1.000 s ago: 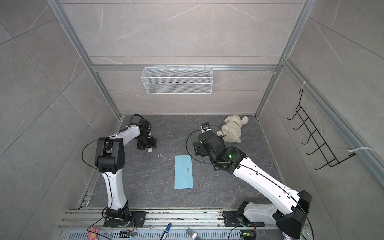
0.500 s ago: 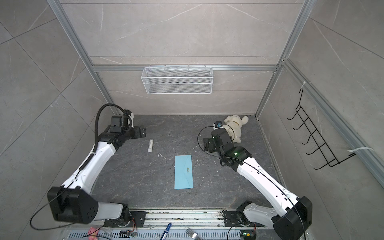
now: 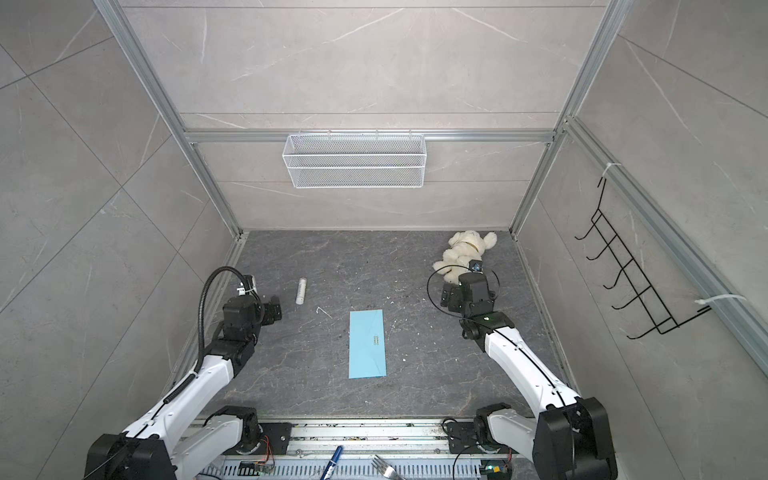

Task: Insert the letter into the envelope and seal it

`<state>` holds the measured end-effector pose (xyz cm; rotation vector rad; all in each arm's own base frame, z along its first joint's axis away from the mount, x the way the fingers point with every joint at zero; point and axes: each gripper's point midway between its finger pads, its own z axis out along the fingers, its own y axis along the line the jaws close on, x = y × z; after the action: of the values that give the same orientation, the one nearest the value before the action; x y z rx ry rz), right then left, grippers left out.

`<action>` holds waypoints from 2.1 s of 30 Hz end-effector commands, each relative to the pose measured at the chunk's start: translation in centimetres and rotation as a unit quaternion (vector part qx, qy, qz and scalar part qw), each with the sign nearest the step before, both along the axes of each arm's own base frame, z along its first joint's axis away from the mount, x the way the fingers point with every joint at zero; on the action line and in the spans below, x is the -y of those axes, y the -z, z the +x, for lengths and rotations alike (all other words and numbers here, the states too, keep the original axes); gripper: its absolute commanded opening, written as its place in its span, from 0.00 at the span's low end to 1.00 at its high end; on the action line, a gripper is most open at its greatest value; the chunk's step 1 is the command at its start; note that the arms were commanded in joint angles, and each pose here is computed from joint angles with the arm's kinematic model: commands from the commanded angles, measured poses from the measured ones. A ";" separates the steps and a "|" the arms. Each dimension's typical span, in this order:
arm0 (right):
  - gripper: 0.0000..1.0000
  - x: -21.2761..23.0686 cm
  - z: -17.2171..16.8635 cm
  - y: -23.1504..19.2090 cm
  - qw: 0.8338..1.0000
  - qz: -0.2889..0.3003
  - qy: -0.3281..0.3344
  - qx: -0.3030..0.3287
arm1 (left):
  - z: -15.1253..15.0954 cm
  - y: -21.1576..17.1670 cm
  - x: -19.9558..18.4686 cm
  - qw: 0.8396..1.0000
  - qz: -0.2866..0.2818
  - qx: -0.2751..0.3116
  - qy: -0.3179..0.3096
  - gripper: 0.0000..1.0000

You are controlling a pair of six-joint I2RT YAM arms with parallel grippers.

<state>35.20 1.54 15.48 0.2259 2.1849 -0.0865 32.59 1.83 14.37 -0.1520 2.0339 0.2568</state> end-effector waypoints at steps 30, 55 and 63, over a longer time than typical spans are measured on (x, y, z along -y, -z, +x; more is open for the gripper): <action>1.00 3.7 3.6 5.2 0.993 -0.051 0.034 0.096 | 3.4 3.0 -0.2 0.992 0.044 0.117 0.006 0.96; 0.99 0.5 3.4 6.0 0.987 -0.042 -0.066 0.139 | 5.3 5.4 0.3 0.996 -0.005 0.065 0.065 1.00; 0.99 0.4 3.5 6.0 0.987 -0.043 -0.069 0.141 | 5.7 5.7 -0.7 0.997 -0.026 0.050 0.050 1.00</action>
<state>38.25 0.82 8.63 0.0631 1.9361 -0.0665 37.99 2.67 8.19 -0.0769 1.9532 0.1641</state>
